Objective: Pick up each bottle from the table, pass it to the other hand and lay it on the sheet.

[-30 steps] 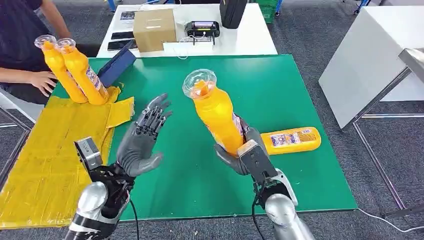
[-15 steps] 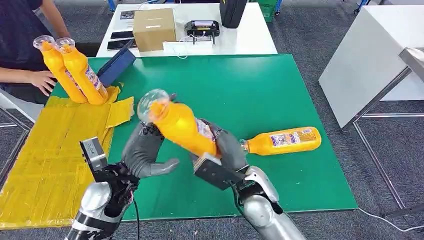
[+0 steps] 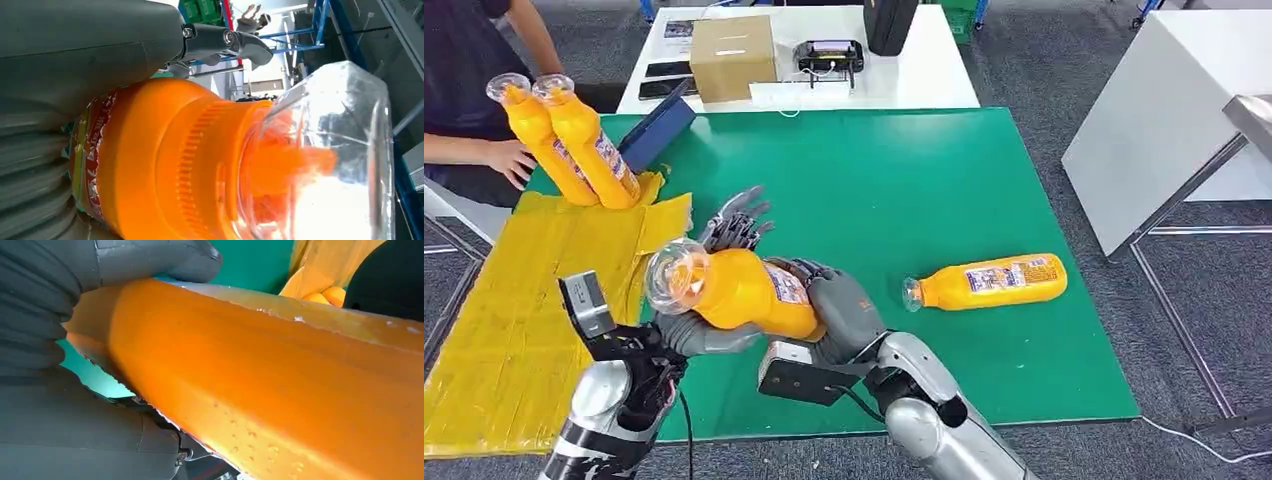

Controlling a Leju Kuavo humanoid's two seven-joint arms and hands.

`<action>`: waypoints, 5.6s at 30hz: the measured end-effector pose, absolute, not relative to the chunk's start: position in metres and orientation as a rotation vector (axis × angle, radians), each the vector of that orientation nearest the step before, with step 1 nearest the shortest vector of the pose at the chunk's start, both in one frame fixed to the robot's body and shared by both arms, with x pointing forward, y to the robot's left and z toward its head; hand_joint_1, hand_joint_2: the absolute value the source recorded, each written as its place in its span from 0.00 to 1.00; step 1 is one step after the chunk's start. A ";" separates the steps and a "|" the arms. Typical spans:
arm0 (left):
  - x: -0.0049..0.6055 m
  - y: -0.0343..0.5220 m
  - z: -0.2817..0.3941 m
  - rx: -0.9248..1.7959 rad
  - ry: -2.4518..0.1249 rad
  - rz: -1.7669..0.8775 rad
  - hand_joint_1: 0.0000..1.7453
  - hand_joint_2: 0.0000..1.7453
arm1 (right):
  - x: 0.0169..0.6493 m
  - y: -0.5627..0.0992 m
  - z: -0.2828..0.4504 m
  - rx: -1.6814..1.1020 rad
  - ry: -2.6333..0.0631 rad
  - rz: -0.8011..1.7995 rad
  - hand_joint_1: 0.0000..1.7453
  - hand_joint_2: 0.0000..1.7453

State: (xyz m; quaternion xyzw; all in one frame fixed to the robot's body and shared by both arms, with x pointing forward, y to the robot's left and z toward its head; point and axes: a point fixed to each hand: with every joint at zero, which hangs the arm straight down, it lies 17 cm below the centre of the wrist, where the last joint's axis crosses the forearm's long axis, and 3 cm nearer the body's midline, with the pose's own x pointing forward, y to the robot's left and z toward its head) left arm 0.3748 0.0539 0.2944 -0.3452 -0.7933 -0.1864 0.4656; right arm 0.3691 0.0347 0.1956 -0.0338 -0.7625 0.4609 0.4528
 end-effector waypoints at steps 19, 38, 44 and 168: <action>0.372 0.056 0.289 -0.801 -1.985 -0.535 1.00 1.00 | 0.364 0.040 0.190 -0.052 -1.860 1.183 1.00 1.00; 0.457 0.144 0.265 0.936 -2.033 -1.056 1.00 1.00 | 0.398 -0.090 0.165 -0.481 -1.718 0.966 0.00 1.00; 0.461 0.150 0.262 0.921 -2.025 -1.043 1.00 1.00 | 0.399 -0.113 0.165 -0.517 -1.702 0.925 0.00 1.00; 0.449 0.145 0.139 -0.319 -1.640 -0.860 0.00 1.00 | 0.484 -0.199 0.044 -0.182 -1.378 0.740 1.00 1.00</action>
